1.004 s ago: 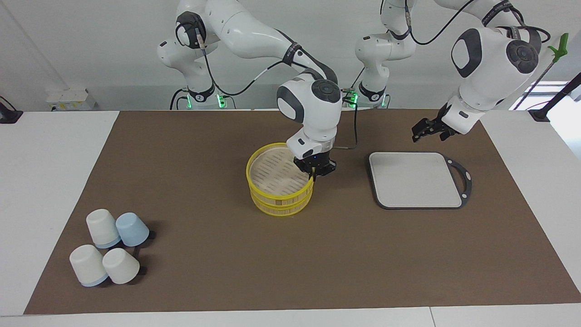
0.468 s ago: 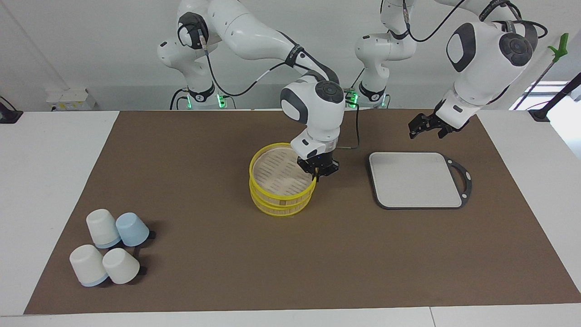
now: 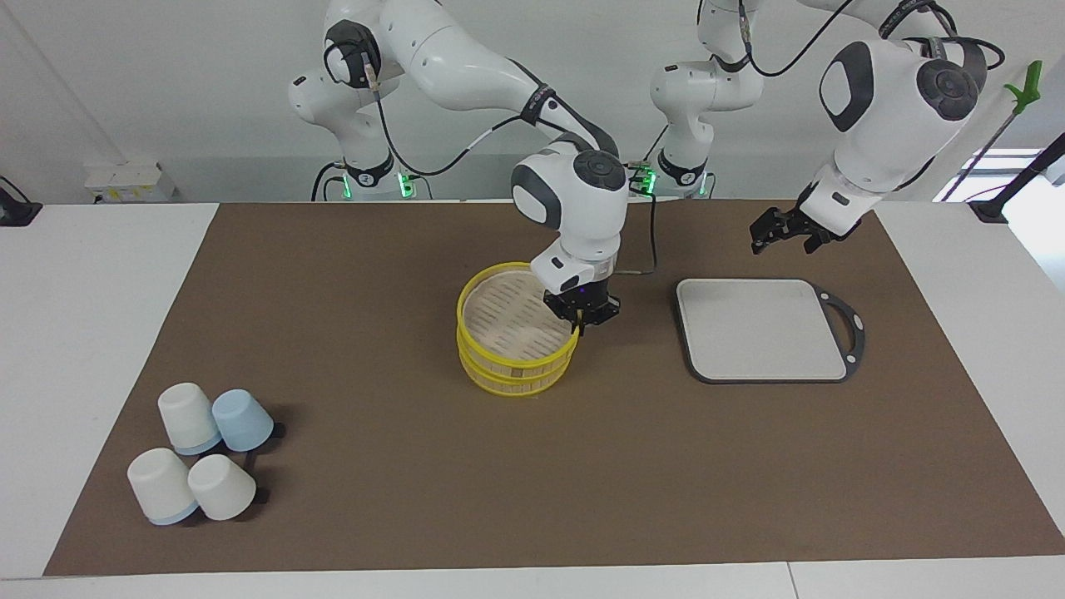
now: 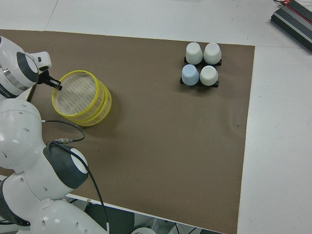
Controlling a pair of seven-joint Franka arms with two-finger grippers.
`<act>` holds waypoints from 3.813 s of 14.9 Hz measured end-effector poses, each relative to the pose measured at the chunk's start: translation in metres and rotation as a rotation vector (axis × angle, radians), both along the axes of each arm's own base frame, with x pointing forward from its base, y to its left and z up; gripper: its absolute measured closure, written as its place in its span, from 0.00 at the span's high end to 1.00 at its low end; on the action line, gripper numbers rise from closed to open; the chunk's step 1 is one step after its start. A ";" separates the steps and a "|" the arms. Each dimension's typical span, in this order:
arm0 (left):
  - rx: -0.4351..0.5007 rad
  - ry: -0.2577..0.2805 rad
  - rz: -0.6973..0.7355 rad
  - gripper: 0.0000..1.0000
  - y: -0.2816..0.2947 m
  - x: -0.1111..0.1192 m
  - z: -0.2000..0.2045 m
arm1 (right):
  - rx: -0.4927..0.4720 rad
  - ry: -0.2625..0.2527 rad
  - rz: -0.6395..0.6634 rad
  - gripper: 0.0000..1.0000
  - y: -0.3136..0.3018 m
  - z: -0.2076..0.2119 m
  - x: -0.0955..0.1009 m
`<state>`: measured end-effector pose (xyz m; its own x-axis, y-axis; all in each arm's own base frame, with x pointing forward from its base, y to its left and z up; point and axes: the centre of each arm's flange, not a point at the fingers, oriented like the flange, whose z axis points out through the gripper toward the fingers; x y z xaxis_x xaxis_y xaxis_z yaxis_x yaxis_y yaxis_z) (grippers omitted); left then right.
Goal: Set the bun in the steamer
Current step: 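Lower the lid onto the steamer with the right gripper and release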
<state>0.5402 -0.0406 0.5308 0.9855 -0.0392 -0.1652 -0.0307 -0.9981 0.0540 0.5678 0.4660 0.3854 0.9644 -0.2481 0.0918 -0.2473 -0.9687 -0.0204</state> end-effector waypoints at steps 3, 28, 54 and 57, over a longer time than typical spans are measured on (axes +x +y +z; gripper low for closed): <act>0.000 -0.007 0.003 1.00 0.001 -0.001 0.003 | 0.002 -0.002 -0.006 0.10 -0.003 0.002 0.002; -0.007 -0.154 0.023 1.00 0.010 0.005 0.043 | -0.002 -0.004 -0.015 0.10 -0.015 0.012 -0.001; 0.047 -0.202 -0.046 1.00 0.015 0.010 0.046 | 0.022 -0.038 -0.018 0.74 -0.027 0.024 -0.001; 0.047 -0.202 -0.048 1.00 0.014 0.010 0.046 | -0.003 -0.035 0.027 1.00 -0.089 0.070 0.024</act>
